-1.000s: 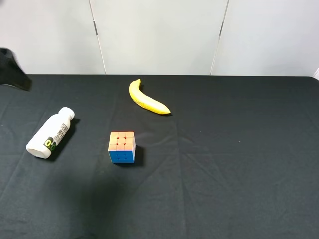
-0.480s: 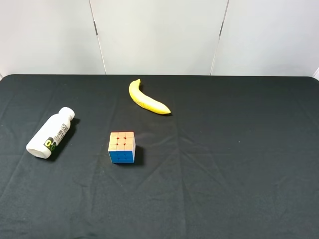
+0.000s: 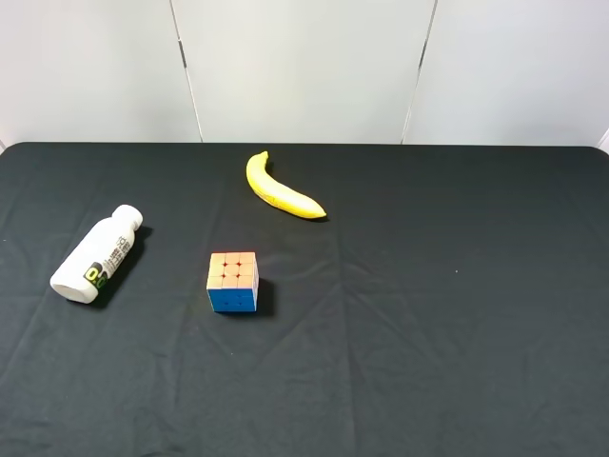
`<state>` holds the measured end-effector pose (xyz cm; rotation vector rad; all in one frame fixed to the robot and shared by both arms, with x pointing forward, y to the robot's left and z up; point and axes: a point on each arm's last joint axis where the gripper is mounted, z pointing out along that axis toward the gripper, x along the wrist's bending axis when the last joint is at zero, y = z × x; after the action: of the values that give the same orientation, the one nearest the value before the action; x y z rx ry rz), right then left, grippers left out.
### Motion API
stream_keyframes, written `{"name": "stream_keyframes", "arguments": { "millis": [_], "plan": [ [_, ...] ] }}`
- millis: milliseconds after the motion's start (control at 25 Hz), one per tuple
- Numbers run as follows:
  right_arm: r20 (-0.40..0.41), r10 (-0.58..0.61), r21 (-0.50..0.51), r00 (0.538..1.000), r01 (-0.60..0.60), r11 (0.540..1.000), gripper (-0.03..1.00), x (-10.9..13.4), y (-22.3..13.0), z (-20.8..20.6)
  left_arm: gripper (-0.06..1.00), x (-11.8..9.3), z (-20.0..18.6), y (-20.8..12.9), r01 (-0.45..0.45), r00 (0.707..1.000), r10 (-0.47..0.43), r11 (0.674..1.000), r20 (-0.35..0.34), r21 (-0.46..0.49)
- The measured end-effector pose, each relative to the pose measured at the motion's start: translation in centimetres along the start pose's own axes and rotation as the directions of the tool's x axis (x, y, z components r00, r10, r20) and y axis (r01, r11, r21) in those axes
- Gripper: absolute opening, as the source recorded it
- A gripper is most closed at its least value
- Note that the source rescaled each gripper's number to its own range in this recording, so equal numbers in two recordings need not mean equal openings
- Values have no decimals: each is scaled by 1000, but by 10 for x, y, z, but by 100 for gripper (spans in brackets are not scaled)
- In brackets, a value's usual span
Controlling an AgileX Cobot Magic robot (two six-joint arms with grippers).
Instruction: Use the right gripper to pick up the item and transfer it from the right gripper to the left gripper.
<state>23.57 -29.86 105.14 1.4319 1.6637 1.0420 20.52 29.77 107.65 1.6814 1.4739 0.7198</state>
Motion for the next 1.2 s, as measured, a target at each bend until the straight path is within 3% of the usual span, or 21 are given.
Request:
{"name": "stream_keyframes", "arguments": {
  "millis": [200,480,1200],
  "plan": [
    [0,0,0,1000,0,1000,100,0,0,0,100,2,14,-10,2,1000,-2,1000,-8,19],
    [0,0,0,1000,0,1000,100,0,0,0,100,10,37,-19,-14,997,17,999,-72,47],
    [0,0,0,1000,0,1000,100,0,0,0,100,11,39,-20,-17,997,21,999,-80,48]
  ]
}}
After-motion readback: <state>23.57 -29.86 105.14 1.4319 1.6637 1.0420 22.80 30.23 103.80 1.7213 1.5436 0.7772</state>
